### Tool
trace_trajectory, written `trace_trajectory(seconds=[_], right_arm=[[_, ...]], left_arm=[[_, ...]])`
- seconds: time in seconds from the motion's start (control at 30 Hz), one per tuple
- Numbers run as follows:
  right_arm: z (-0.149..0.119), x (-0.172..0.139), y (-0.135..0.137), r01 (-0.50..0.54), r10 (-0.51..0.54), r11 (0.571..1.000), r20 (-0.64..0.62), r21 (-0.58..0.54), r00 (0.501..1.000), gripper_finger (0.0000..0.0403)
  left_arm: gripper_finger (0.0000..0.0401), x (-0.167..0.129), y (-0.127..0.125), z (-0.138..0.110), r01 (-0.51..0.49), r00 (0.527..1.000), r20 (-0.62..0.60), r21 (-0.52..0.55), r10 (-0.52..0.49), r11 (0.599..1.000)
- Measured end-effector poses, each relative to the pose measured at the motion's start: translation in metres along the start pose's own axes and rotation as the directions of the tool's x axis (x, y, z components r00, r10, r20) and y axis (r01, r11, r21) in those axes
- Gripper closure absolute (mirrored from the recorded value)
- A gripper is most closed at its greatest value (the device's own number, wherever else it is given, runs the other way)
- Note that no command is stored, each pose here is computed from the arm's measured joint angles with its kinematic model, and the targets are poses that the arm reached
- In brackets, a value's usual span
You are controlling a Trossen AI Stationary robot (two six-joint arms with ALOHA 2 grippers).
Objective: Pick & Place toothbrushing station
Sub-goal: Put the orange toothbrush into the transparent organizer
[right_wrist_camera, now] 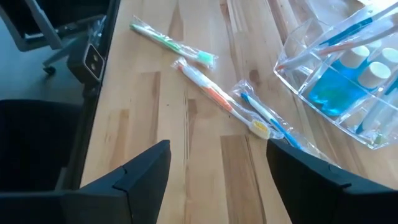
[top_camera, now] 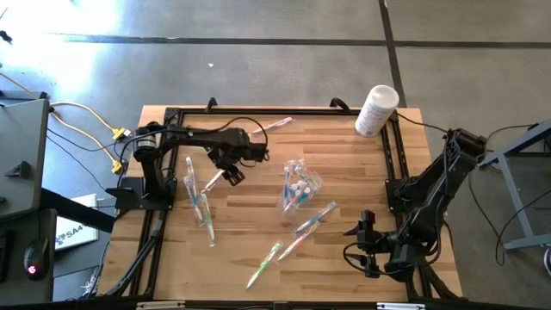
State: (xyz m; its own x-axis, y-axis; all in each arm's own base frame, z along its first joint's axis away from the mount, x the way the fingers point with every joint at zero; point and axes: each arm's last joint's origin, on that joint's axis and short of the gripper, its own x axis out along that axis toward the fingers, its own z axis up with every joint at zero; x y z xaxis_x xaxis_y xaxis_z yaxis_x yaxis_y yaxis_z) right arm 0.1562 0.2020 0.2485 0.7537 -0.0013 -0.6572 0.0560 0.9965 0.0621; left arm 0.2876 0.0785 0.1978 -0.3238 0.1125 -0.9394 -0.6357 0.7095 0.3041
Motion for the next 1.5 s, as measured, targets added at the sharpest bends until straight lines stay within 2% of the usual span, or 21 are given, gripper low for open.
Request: trace_trajectory(seconds=[0.13,0.5,0.7,0.9,0.97,1.03,1.2,1.23,1.4,1.47,1.5], right_arm=[[-0.003,0.006,0.003,0.017,-0.017,1.000,-0.011,-0.016,1.000,0.0144],[-0.006,0.012,0.005,0.059,-0.059,0.998,0.015,-0.023,0.998,0.0144],[-0.005,0.012,0.005,0.064,-0.063,0.998,0.021,-0.022,0.998,0.0144],[-0.005,0.012,0.005,0.081,-0.080,0.997,0.042,-0.022,0.996,0.0144],[-0.004,0.012,0.004,0.094,-0.093,0.995,0.057,-0.021,0.994,0.0144],[-0.004,0.012,0.004,0.098,-0.096,0.995,0.062,-0.022,0.993,0.0144],[-0.004,0.012,0.004,0.097,-0.095,0.995,0.061,-0.022,0.994,0.0144],[-0.004,0.012,0.004,0.097,-0.095,0.995,0.062,-0.021,0.994,0.0144],[-0.004,0.012,0.004,0.097,-0.096,0.995,0.061,-0.022,0.994,0.0144],[-0.004,0.012,0.004,0.102,-0.101,0.994,0.064,-0.024,0.993,0.0144],[-0.004,0.012,0.003,0.112,-0.110,0.993,0.071,-0.025,0.991,0.0144]], left_arm=[[0.0182,0.012,-0.005,0.008,0.093,0.993,0.067,0.038,-0.096,0.995],[0.0182,0.039,-0.008,0.008,0.061,0.990,0.124,0.043,-0.066,0.997],[0.0182,0.055,-0.008,0.005,0.084,0.986,0.140,0.038,-0.089,0.996],[0.0185,0.057,-0.011,0.004,0.086,0.983,0.159,0.019,-0.088,0.996],[0.0200,0.057,-0.012,0.004,0.101,0.983,0.152,0.017,-0.102,0.995],[0.0232,0.056,-0.014,0.003,0.108,0.982,0.152,0.021,-0.110,0.994],[0.0367,0.055,-0.022,0.001,0.107,0.980,0.166,0.034,-0.111,0.994],[0.0381,0.055,-0.023,0.000,0.103,0.980,0.166,0.032,-0.107,0.994],[0.0389,0.041,-0.031,-0.008,0.049,0.984,0.172,-0.003,-0.048,0.999],[0.0394,0.025,-0.035,-0.018,-0.021,0.989,0.144,0.014,0.019,1.000],[0.0394,0.013,-0.039,-0.021,-0.042,0.984,0.172,0.015,0.039,0.999]])
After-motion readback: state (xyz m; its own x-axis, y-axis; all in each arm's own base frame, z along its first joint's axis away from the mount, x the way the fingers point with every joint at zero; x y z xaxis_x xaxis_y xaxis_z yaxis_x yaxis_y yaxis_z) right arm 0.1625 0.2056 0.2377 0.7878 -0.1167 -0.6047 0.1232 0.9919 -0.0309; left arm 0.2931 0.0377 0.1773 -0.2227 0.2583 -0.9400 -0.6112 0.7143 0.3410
